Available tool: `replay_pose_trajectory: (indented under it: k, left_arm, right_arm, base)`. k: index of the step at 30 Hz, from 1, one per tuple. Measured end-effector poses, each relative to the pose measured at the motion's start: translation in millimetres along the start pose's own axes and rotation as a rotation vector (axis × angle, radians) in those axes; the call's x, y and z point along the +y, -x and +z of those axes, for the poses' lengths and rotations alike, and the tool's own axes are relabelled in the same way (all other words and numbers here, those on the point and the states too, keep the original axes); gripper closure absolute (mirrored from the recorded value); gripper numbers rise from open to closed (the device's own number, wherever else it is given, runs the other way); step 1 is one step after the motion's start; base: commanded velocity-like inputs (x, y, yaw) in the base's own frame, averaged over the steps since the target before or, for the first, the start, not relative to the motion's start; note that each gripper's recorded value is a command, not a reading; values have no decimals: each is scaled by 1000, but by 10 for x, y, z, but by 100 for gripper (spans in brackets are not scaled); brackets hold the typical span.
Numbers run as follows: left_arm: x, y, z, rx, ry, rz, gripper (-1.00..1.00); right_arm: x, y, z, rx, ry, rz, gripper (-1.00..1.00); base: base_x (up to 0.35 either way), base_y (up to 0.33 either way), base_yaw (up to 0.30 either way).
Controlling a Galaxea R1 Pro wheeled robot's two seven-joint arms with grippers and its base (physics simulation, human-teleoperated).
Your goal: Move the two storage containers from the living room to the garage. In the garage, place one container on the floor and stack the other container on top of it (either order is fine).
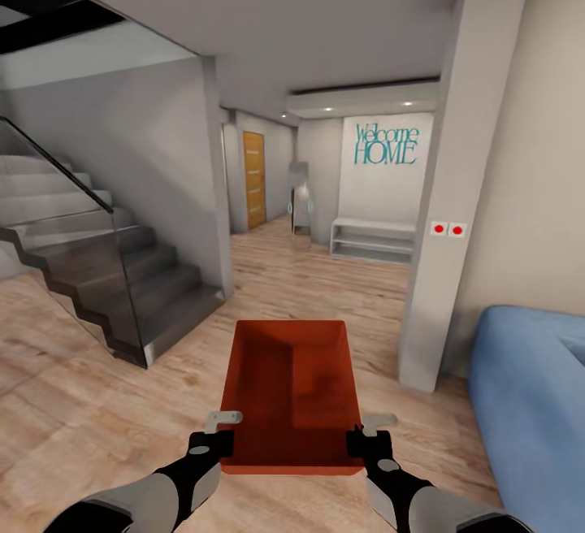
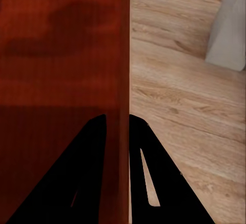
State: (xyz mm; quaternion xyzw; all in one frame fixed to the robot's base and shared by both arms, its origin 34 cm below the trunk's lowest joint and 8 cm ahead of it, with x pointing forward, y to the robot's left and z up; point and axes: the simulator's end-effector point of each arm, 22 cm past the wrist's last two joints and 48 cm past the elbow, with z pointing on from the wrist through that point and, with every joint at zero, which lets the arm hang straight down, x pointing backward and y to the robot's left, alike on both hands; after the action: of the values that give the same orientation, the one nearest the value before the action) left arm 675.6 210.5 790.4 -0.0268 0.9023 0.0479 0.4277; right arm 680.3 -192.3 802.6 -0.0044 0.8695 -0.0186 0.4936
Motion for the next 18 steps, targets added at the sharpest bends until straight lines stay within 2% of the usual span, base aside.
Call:
replay_pose_trajectory:
  k: [18]
  left_arm:
    - [0,-3,0,1,0,0,100]
  right_arm:
    - [0,-3,0,1,0,0,100]
  base:
    - [321,0,0]
